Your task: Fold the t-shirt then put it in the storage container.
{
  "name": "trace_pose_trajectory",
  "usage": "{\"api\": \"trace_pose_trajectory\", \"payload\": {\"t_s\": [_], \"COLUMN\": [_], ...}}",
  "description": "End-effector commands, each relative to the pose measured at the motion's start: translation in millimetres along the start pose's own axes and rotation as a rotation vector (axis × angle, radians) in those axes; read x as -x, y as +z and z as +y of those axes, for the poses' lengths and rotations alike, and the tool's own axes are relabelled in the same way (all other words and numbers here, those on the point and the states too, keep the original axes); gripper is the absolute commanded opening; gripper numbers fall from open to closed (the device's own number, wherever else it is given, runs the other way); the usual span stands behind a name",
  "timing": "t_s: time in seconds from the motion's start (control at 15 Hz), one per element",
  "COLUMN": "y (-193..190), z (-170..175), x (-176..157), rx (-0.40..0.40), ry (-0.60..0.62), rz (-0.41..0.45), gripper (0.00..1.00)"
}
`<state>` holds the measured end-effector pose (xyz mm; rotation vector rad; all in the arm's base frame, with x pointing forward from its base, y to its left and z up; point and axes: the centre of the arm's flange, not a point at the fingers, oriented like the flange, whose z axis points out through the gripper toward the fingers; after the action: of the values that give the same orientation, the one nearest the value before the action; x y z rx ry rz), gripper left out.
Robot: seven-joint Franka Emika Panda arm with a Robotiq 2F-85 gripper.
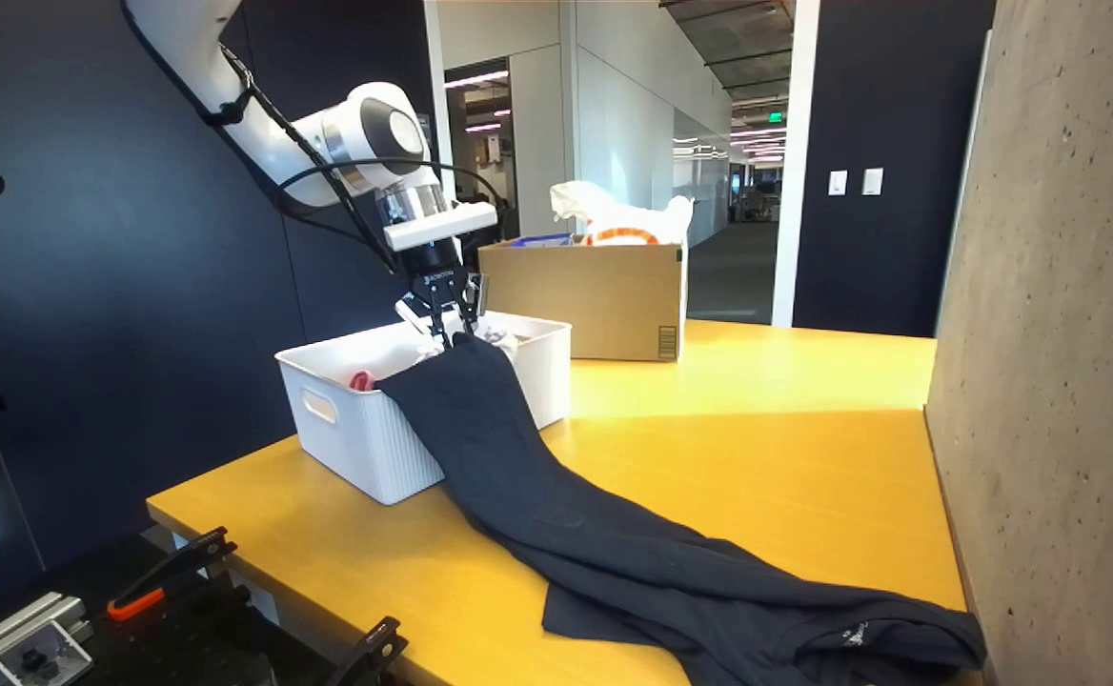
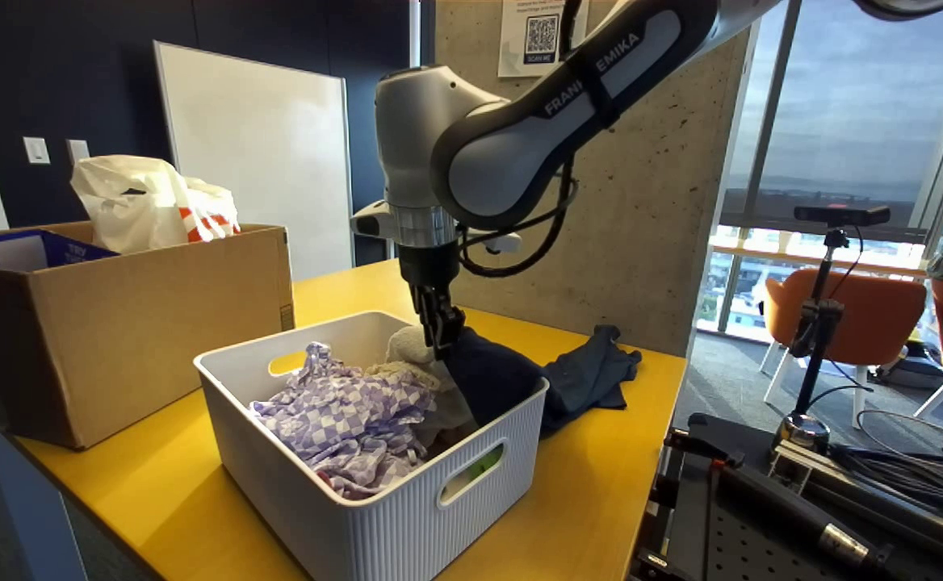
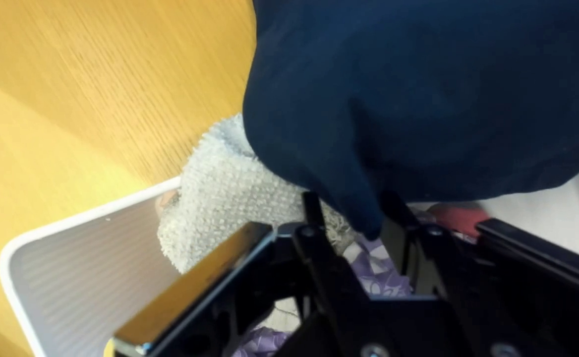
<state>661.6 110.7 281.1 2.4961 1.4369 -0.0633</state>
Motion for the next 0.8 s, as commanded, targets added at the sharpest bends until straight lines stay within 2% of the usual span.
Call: {"api": "trace_pose_trajectory", "payload": {"t_s": [0.0,0.13,0.47,0.73], "y": [-13,-19,-39,-70], "z": [-6,-9,-16,-32], "x": [2,0,-11,-10], "rx": [0.004,0.011,0.028,0.057], "ry": [-0.003,-0.001,-0.006,0.003], "rz": [-0.018,-0.019,-0.017,-0.018], "gripper": [0.05,0.0,0.01,0.01]}}
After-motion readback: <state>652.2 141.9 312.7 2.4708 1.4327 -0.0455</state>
